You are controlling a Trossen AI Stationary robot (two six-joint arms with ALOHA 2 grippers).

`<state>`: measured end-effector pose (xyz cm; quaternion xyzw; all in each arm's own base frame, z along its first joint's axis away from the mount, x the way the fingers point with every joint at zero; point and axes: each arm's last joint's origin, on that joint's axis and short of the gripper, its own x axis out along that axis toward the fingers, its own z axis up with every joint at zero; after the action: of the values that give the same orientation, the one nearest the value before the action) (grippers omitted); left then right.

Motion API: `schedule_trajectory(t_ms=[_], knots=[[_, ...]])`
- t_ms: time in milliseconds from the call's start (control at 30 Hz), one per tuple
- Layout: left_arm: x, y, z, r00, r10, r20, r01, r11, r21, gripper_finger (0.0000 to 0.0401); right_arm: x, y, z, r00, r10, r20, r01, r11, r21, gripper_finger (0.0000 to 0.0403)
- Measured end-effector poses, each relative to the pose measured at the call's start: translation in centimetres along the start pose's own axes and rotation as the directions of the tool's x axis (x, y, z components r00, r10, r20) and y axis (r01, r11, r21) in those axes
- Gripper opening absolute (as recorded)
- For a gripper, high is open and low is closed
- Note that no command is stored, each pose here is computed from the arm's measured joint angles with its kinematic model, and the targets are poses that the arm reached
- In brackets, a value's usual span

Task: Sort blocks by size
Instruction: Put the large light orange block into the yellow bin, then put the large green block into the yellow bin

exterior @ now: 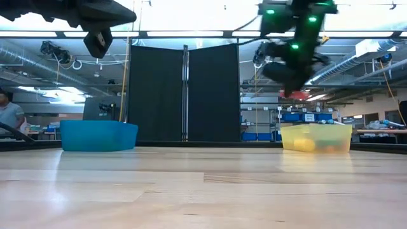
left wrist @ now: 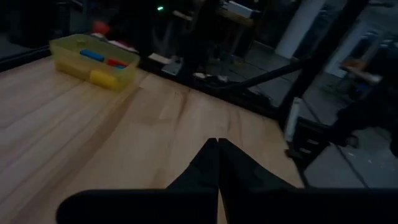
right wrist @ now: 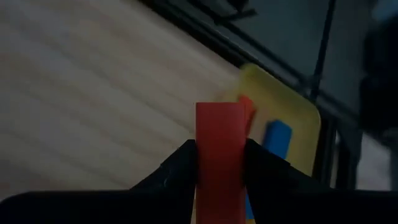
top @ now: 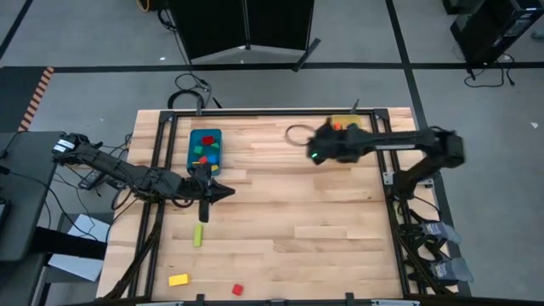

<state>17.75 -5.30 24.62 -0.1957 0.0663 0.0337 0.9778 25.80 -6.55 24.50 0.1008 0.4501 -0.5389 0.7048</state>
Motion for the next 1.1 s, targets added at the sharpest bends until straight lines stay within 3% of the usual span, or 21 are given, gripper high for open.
schedule_trajectory(t_ms=[133, 333, 567, 767, 933, 1000, 1100], knots=[[0.0, 0.2, 0.0, 0.998, 0.053, 0.019, -0.053, 0.999, 0.001, 0.0006, 1.6, -3.9, -1.4, 1.000, 0.007, -0.010, -0.006, 0.988, 0.157, 0.0119], [0.0, 0.3, 0.1, 0.993, 0.110, 0.048, -0.110, 0.994, -0.007, 0.0006, 4.0, -6.9, -2.1, 1.000, -0.006, -0.020, 0.011, 0.966, 0.258, 0.0136], [0.0, 0.5, 0.1, 0.984, 0.169, 0.064, -0.167, 0.985, -0.034, 0.0006, 4.6, -7.6, -1.6, 0.999, 0.042, 0.034, -0.050, 0.966, 0.253, 0.0206], [0.2, 0.8, -0.3, 0.973, 0.223, 0.050, -0.223, 0.975, -0.020, 0.0018, 3.4, -7.7, -1.1, 0.988, 0.101, 0.120, -0.126, 0.966, 0.224, 0.0258], [0.9, 0.4, -1.1, 0.983, 0.145, -0.110, -0.138, 0.988, 0.070, 0.0081, 0.7, -5.8, -1.0, 0.930, 0.262, 0.258, -0.304, 0.942, 0.140, 0.0277], [1.1, 0.2, -1.5, 0.957, 0.151, -0.248, -0.131, 0.987, 0.095, 0.0113, -0.5, -4.7, -1.1, 0.893, 0.327, 0.310, -0.374, 0.922, 0.104, 0.0278], [1.1, -0.5, -1.5, 0.882, 0.195, -0.429, -0.173, 0.981, 0.090, 0.0158, -2.3, -2.8, -1.8, 0.832, 0.425, 0.356, -0.466, 0.884, 0.034, 0.0276]])
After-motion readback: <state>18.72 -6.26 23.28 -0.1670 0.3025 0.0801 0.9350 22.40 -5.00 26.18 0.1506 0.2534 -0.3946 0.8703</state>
